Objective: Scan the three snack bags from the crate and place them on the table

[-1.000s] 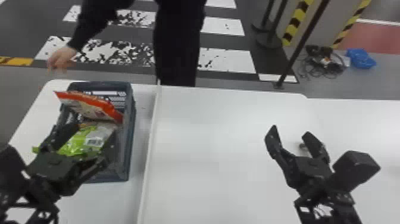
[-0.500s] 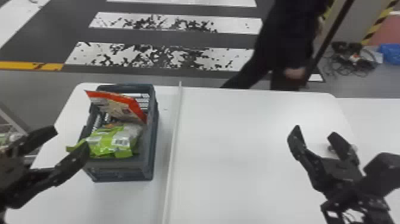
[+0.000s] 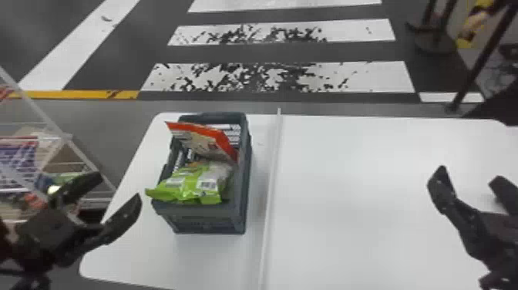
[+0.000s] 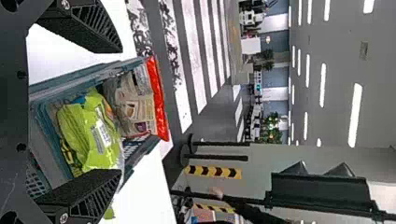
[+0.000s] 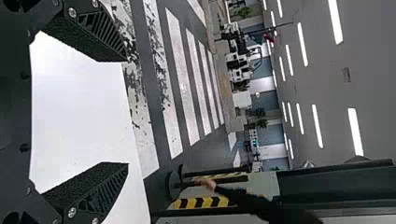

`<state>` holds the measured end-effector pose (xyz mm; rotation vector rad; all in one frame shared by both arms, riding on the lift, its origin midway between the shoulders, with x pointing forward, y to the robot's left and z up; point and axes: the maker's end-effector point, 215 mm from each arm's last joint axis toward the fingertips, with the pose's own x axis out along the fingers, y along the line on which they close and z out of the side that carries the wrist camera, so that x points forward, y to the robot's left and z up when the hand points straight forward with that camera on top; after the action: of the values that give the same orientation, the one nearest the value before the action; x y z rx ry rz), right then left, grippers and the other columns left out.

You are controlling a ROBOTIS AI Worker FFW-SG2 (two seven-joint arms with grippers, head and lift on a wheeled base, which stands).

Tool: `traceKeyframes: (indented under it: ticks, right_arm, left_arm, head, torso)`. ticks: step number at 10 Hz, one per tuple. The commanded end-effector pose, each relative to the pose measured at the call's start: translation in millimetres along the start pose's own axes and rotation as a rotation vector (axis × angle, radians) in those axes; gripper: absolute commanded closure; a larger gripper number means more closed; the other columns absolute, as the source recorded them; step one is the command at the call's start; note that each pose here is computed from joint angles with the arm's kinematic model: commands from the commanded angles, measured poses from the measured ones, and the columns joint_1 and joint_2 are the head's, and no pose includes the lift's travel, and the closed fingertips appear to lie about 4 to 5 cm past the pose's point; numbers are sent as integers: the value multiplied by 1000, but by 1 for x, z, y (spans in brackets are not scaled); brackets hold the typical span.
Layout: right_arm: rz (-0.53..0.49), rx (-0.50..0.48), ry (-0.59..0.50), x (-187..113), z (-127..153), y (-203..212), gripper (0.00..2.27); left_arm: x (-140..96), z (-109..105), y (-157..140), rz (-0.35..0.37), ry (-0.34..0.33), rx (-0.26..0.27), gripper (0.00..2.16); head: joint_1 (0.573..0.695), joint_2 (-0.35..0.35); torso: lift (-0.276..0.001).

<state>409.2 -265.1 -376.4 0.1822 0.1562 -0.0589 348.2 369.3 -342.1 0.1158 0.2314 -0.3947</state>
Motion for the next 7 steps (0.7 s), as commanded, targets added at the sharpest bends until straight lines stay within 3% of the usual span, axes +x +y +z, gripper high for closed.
traceKeyframes:
  ticks: [1, 7]
  right_arm:
    - [-3, -1, 0, 0, 0, -2, 137]
    - [2, 6, -10, -3, 6, 1, 137]
  left_arm:
    - [2, -14, -3, -14, 2, 31, 83]
    - [23, -64, -37, -63, -13, 107, 83]
  head:
    - [695, 157]
    - [695, 121]
  torso:
    - [-36]
    - [-36]
